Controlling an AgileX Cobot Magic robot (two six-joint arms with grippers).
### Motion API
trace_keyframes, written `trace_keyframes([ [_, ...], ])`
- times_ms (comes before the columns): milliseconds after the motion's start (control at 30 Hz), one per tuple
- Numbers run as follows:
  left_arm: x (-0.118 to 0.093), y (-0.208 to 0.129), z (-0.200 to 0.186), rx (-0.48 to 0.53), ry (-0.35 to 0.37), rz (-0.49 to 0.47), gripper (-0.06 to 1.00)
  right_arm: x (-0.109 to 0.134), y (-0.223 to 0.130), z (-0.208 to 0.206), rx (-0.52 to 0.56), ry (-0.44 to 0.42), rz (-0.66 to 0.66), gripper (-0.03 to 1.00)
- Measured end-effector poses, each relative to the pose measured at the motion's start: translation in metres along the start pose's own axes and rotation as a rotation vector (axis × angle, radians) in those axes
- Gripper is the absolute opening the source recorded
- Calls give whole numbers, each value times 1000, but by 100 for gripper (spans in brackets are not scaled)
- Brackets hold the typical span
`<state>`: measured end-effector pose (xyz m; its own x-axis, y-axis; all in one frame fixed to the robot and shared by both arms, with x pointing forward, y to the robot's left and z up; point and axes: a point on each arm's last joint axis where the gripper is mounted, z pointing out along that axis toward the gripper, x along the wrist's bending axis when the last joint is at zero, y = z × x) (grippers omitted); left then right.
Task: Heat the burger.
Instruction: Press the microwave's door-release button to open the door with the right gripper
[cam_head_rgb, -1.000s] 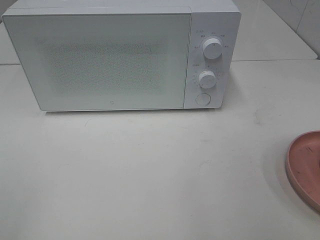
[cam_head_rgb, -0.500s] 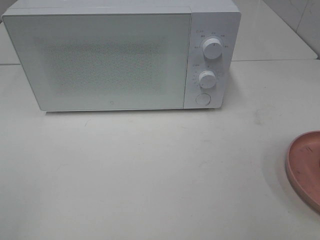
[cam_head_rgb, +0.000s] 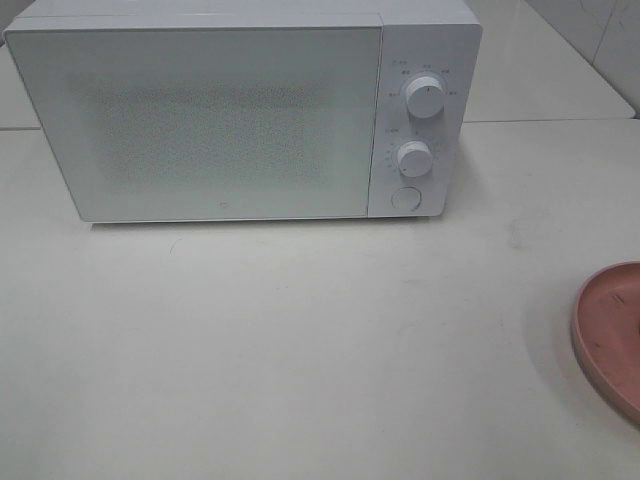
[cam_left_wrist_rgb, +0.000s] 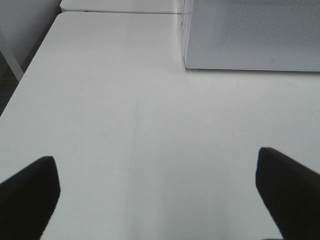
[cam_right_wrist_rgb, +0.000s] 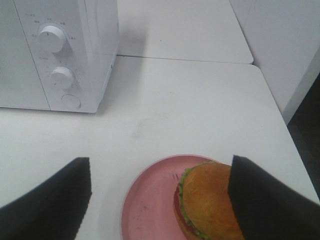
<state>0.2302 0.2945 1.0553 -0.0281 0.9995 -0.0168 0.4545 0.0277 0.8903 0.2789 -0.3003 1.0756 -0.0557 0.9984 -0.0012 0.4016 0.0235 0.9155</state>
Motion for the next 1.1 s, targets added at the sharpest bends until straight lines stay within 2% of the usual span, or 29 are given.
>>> trace_keyframes([
  [267,0,0,0,0,0,0,99,4,8,28,36,9,-12,76],
  [1100,0,0,0,-2,0,0,99,15,32,108,-3,54,-30,76],
])
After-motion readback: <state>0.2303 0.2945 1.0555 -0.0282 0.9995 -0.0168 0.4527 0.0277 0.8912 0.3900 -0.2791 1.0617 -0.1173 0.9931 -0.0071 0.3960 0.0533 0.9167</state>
